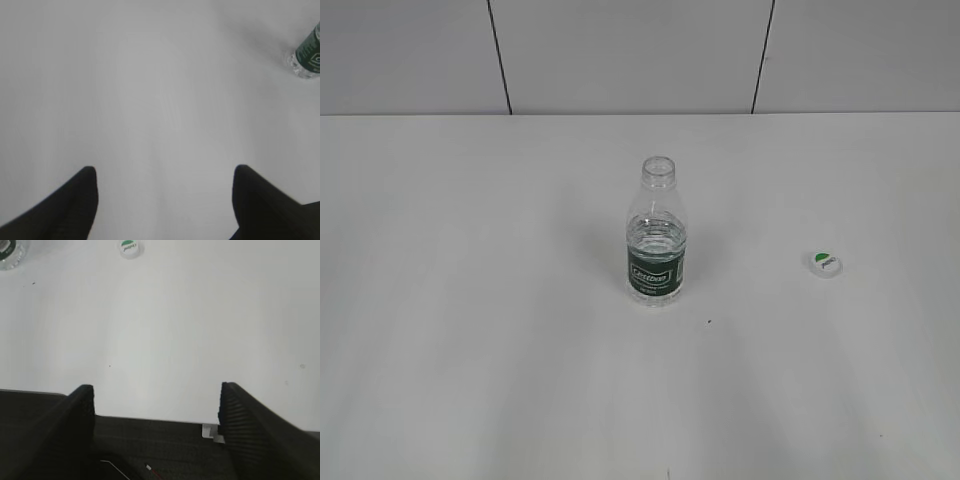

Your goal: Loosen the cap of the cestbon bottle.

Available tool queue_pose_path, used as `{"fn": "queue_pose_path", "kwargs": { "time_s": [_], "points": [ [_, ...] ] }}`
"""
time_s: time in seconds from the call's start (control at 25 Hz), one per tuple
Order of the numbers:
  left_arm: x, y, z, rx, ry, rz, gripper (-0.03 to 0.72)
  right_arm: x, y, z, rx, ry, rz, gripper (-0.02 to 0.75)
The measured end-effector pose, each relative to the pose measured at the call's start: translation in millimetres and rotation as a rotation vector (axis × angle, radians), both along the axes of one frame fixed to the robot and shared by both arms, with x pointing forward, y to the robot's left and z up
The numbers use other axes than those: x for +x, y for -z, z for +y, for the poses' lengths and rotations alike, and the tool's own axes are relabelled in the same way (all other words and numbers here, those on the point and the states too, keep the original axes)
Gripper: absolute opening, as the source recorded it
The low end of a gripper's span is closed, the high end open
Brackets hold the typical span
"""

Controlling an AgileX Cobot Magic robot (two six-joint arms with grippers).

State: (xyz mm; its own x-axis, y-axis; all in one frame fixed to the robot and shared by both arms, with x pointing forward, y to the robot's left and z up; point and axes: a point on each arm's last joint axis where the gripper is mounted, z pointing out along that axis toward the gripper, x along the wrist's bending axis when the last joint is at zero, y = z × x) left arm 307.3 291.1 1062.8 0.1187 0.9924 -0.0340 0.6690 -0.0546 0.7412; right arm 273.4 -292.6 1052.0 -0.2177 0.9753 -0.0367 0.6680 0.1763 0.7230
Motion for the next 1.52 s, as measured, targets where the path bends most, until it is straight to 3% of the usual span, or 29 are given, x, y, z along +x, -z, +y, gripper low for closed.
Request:
{"fn": "queue_pose_path", "kwargs": {
  "time_s": [0.6,1.04,1.24,1.52],
  "points": [
    [-34,-10,6,-0.034,0.0,-0.2,0.506,-41,-3,-8,0.053,0.0,-0.258,0.59],
    [-75,-13,13,-0.061,0.005,-0.429,0.506,-44,-2,-9,0.058,-0.001,-0.273,0.59],
    [-77,-10,13,-0.052,0.007,-0.401,0.505,-44,-2,-9,0.059,-0.002,-0.273,0.59],
    [-78,4,15,-0.014,-0.002,-0.279,0.504,-44,-2,-9,0.059,-0.002,-0.273,0.59]
  ]
}}
